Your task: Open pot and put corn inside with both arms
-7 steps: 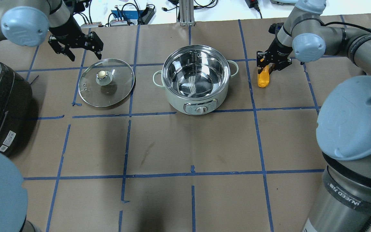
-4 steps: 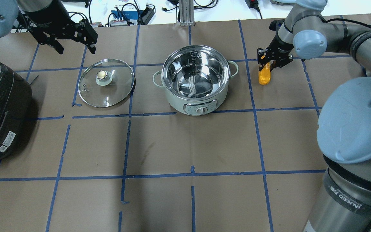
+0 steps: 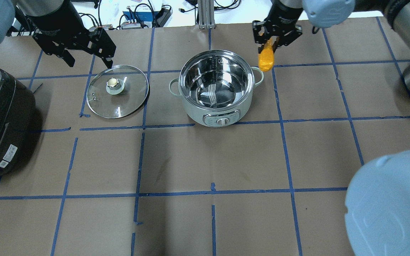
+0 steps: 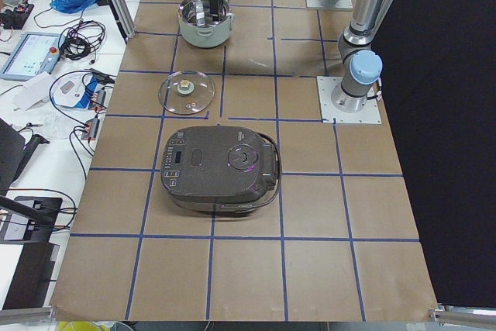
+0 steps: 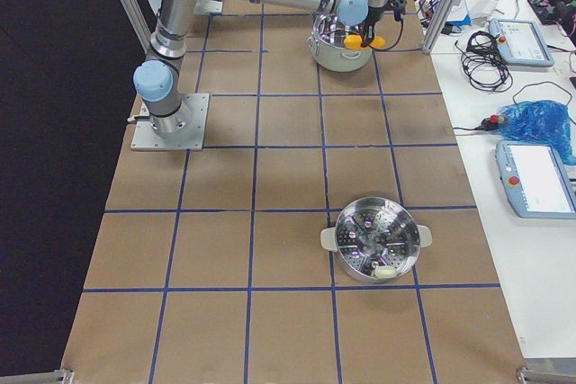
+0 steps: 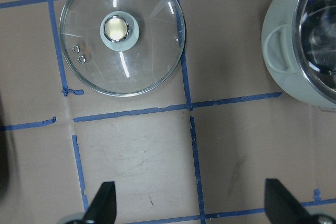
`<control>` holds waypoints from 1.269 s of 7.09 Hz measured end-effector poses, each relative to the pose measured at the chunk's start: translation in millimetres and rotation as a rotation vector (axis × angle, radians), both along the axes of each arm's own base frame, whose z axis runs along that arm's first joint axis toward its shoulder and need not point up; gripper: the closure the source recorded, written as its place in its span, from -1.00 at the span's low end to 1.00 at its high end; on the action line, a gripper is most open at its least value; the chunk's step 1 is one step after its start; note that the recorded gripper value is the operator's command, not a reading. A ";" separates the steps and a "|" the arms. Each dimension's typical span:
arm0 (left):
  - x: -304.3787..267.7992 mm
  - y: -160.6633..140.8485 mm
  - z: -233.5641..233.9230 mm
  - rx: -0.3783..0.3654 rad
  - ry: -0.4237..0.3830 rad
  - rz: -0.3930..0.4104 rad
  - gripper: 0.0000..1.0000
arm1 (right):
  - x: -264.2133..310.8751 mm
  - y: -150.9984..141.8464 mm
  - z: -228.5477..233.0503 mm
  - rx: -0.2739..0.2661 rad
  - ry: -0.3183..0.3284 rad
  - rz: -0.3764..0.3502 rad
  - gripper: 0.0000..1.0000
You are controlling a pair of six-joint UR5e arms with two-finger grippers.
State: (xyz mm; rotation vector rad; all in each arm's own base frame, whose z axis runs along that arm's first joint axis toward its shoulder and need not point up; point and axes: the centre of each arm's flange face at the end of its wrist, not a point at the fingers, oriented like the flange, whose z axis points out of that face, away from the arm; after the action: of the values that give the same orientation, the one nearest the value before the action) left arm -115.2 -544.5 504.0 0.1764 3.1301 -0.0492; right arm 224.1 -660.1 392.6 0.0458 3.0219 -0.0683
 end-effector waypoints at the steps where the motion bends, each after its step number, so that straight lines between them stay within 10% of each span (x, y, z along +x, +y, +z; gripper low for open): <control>1: -1.6 3.6 1.6 0.003 0.000 -0.003 -1.00 | 51.3 15.7 -5.9 -0.015 0.049 0.003 0.82; 5: 0.2 9.2 4.7 0.011 0.000 -0.006 -1.00 | 125.5 9.4 -102.5 -0.054 0.080 0.012 0.62; 8: 1.2 11.9 5.6 0.012 -0.001 -0.007 -1.00 | 126.9 8.9 -144.8 -0.050 0.083 0.015 -0.94; 9: 0.1 18.6 6.5 0.013 -0.001 -0.008 -1.00 | 126.9 8.7 -142.3 -0.056 0.081 0.016 -1.00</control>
State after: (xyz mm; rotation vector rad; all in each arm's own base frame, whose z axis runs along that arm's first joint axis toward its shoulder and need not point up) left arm -115.0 -525.9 510.5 0.1888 3.1297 -0.0293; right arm 351.0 -651.4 250.3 0.0143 3.0985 -0.1564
